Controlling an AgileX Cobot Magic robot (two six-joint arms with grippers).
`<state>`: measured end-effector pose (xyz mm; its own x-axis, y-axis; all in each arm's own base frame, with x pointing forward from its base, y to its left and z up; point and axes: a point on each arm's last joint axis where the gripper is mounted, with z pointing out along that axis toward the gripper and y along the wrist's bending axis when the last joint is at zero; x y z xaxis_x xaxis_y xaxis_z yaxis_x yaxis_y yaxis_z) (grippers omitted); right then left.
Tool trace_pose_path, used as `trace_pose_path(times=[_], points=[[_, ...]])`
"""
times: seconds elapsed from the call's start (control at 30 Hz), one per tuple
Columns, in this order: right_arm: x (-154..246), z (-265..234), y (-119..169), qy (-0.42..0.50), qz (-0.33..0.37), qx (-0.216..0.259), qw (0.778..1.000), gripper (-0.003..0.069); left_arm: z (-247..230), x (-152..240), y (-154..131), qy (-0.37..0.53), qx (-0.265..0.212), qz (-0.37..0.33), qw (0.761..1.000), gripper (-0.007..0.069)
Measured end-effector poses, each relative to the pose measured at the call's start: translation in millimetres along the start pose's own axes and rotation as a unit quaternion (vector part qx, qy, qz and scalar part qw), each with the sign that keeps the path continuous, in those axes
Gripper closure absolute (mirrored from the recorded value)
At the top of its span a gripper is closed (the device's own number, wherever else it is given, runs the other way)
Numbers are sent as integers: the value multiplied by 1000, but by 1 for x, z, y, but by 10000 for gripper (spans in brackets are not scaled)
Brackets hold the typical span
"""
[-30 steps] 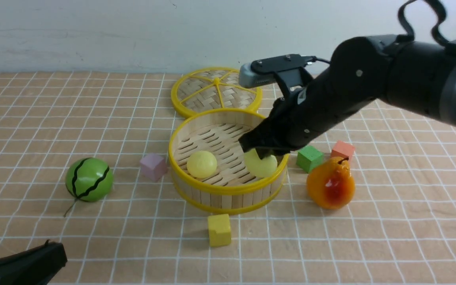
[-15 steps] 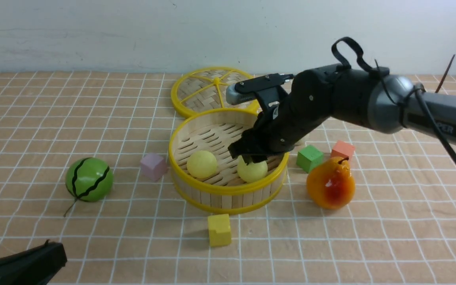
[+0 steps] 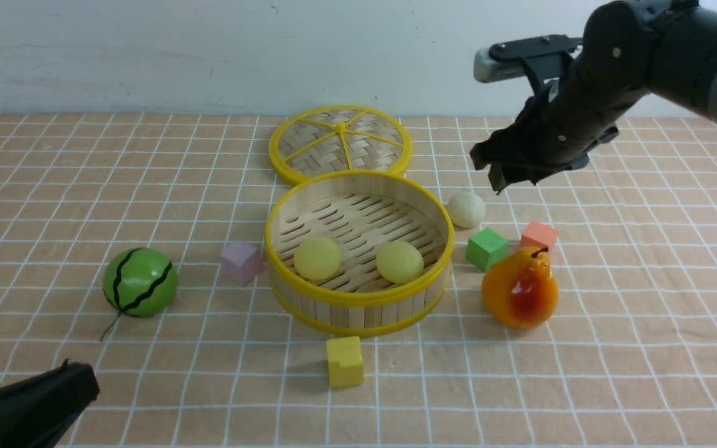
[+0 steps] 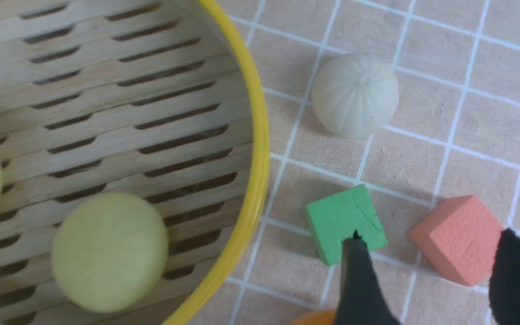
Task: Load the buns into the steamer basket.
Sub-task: Use the right arm to grab a steamed stuffed bun
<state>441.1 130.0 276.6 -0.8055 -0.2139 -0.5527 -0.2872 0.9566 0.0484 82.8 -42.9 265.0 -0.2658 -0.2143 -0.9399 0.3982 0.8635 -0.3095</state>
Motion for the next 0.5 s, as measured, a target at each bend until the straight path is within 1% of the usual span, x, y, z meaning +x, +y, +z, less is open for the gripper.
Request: trace_pose_path(times=[0.03,0.1,0.27,0.5], points=[[-1,3,-3,2,3,-1,1000,279,0,0,0,-2,0,2,1000,610],[-5,26,-11,8,19,-13,1000,282,0,-2,0,-9,-1,28,1000,610],[-16,52,-15,-2,32,-25,999,284,0,0,0,0,0,77,997,610],[-22,87,-17,-21,37,-28,999,285,0,4,0,21,3,91,996,609]])
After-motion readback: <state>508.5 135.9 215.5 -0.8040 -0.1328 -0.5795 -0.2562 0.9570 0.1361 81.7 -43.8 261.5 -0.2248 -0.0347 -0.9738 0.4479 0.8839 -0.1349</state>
